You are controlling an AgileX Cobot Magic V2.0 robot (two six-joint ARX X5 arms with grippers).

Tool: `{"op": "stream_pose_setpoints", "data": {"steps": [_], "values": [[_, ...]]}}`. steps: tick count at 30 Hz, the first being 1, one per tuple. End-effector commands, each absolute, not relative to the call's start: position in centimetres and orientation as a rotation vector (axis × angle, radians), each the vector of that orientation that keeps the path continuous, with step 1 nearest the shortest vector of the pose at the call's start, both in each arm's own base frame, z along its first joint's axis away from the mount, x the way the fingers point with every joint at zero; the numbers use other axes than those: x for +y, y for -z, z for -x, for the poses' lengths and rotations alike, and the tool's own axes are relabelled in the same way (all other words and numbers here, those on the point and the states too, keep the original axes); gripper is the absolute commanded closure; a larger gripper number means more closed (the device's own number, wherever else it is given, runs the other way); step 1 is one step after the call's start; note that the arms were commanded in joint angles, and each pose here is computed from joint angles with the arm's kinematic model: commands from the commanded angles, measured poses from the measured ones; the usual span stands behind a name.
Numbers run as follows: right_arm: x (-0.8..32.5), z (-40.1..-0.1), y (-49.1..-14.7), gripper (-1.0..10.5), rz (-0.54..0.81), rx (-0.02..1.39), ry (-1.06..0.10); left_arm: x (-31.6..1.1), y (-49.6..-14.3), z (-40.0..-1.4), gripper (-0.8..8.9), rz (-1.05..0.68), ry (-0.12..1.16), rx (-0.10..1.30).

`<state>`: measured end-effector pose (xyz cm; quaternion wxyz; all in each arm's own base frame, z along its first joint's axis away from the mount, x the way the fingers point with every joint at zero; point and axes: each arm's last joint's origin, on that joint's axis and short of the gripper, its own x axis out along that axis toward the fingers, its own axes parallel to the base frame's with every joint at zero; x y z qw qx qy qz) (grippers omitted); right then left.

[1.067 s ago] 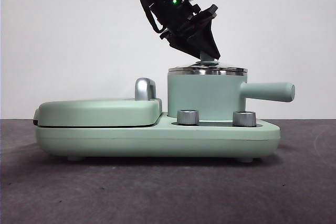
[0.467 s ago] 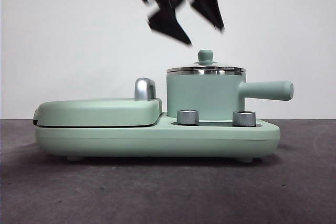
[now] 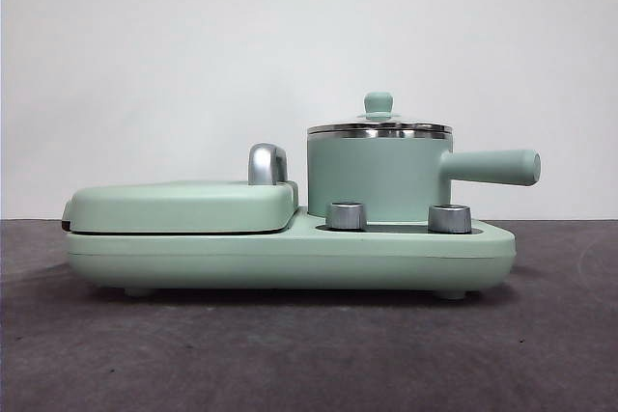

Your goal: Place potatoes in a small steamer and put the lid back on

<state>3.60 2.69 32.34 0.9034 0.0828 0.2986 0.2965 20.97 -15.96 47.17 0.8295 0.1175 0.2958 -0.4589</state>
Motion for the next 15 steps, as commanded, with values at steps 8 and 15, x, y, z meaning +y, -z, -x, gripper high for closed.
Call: {"op": "stream_pose_setpoints", "data": {"steps": [8, 15], "values": [[2.7, -3.6, -32.5, 5.5, -0.175, 0.613, -0.627, -11.0, -43.1, -13.7, 2.86, -0.233, 0.979, 0.616], [2.7, -3.6, -32.5, 5.5, -0.174, 0.613, -0.625, -7.5, -37.9, -8.9, 2.86, -0.148, 0.947, 0.648]]}}
